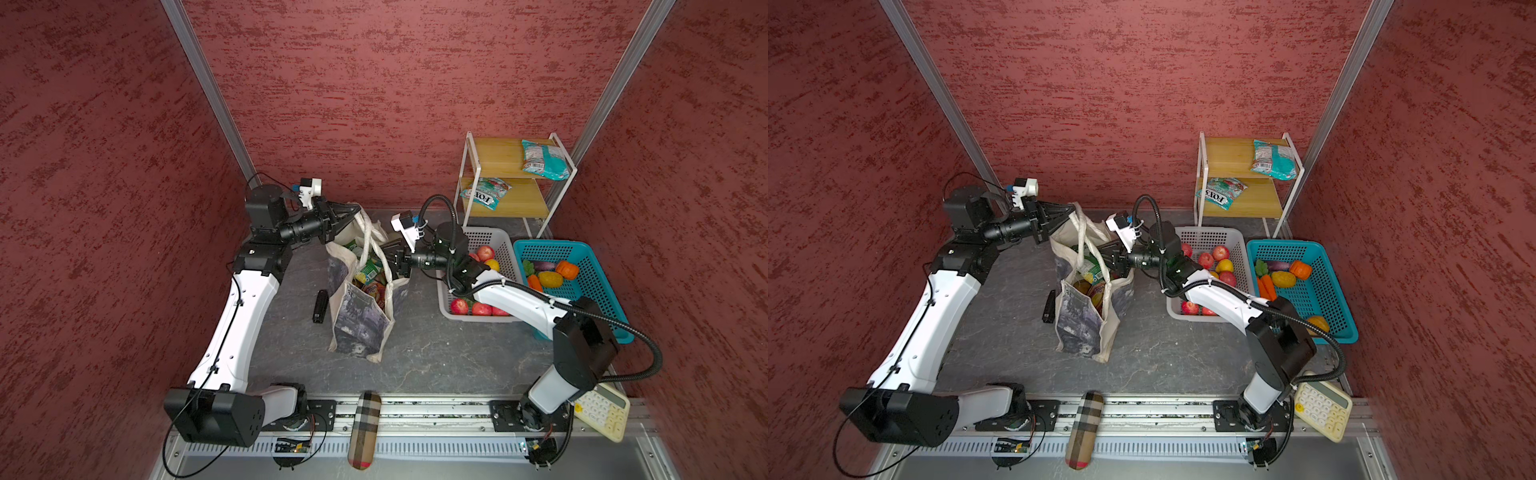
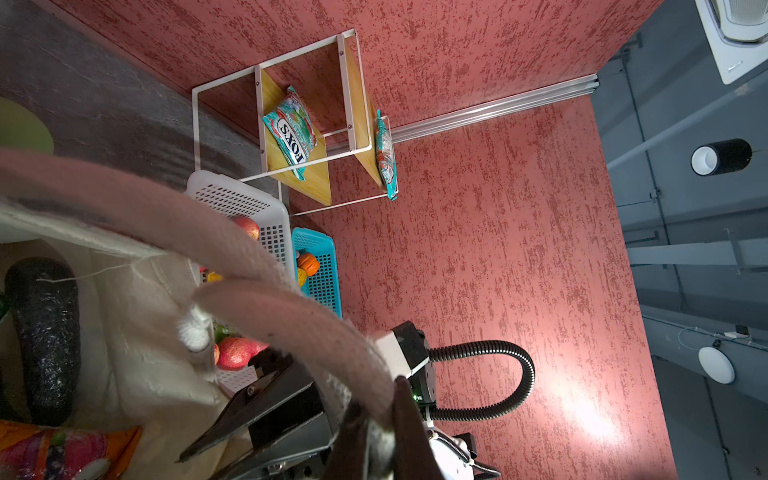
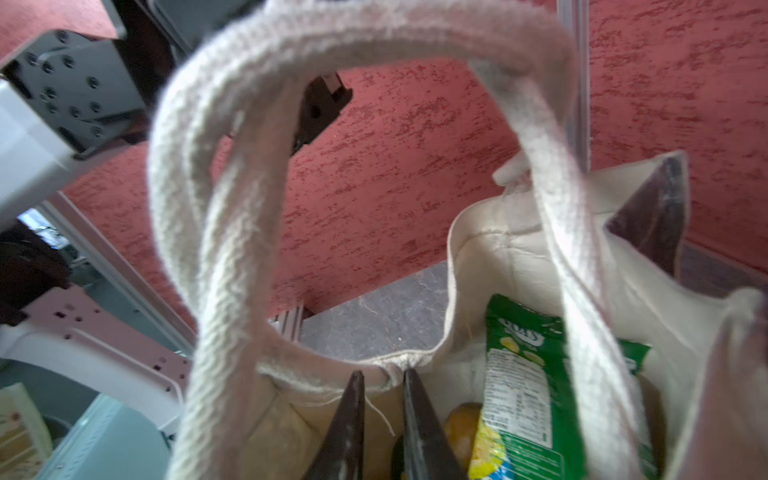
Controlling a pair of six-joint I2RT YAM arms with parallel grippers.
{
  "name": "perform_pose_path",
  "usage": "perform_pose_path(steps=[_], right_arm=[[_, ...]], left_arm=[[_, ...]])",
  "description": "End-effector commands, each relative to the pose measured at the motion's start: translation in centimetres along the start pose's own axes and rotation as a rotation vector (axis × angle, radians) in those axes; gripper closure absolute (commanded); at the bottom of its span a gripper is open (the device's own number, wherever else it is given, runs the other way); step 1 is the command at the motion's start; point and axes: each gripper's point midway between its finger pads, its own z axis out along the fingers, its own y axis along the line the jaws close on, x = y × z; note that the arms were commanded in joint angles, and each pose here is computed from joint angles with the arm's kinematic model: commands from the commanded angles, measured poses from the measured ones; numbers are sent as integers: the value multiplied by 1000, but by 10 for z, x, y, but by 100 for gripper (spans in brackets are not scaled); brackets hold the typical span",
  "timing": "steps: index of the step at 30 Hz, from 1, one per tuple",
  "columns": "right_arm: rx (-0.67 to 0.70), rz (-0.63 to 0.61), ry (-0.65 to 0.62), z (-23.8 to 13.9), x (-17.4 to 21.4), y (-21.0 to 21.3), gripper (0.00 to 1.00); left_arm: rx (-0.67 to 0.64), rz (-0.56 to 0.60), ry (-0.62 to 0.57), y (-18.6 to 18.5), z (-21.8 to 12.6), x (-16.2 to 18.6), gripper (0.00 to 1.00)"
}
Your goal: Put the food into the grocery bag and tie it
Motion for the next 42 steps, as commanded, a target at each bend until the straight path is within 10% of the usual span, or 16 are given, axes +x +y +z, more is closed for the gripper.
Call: perform_pose_path(steps=[1,15,42], right_arm=[[-159,-56,-106,-2,-24,32,77],[-348,-87,-311,5,-46,62,46],[-342,13,-581,15,-92,52,29]], left_arm=[[57,74,1,-22,0,-2,98],[37,60,-12,-11,0,1,99],[-87,116,-89,49,-12,30,100]])
